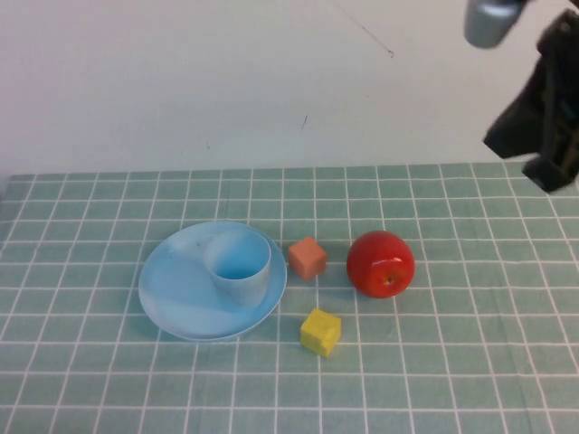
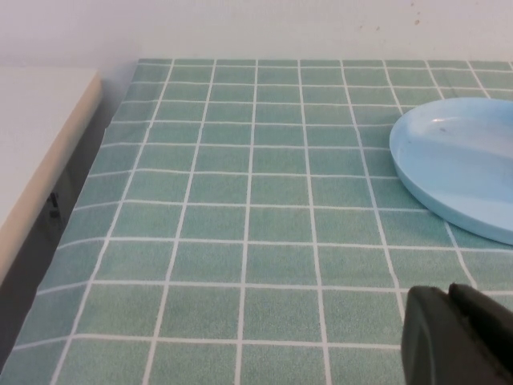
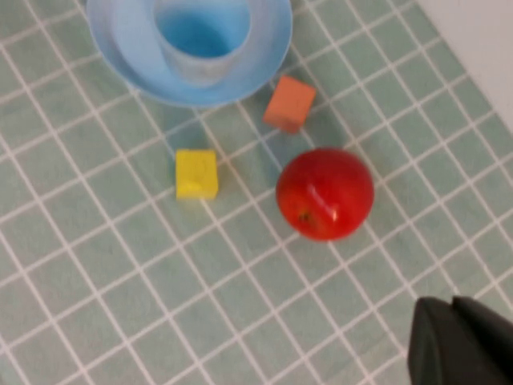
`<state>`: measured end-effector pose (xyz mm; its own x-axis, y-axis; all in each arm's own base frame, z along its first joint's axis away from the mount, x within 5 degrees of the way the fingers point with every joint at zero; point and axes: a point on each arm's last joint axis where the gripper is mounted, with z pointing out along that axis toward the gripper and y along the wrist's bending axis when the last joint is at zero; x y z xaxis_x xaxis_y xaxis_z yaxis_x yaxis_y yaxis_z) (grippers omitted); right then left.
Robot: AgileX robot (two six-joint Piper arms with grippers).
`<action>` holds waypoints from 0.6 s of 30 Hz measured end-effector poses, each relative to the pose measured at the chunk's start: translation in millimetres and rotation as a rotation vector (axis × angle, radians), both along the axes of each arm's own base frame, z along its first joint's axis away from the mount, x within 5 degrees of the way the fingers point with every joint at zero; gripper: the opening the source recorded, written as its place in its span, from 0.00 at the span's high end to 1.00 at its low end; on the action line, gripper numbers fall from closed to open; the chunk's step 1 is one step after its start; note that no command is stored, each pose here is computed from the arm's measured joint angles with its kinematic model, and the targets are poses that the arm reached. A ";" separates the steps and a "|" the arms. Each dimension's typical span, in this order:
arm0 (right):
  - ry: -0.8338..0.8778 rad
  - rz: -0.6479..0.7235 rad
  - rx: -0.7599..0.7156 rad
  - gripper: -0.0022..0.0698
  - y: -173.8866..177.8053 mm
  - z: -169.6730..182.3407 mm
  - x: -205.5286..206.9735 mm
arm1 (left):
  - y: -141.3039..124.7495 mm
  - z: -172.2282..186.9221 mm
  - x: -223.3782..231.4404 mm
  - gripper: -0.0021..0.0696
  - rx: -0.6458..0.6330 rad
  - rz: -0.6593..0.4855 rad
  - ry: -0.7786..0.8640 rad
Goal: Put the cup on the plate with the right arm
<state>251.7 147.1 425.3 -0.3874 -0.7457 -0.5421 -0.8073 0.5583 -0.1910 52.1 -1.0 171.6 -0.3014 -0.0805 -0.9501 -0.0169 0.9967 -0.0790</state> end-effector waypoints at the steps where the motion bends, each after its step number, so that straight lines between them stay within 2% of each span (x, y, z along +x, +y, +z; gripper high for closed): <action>1: -0.005 -0.006 -0.002 0.97 -5.4 -4.0 -8.8 | 0.0 0.0 0.0 0.97 0.000 0.000 0.000; 8: -0.026 -0.029 0.028 0.97 -33.0 -20.6 -59.8 | 0.0 0.0 0.0 0.97 0.000 0.000 0.000; 13: 0.098 -0.019 0.074 0.97 -38.9 -24.5 -87.6 | 0.0 0.0 0.0 0.97 -0.003 0.001 0.000; 18: 0.155 0.003 0.105 0.97 -35.9 -25.0 -93.1 | 0.0 0.0 0.0 0.97 -0.003 0.001 0.000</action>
<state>158.6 111.2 400.3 -0.4704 -0.6894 -0.5509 -0.8240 0.5665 -0.0054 52.1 -1.0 171.6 -0.3013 -0.0833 -0.9499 -0.0178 0.9965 -0.0818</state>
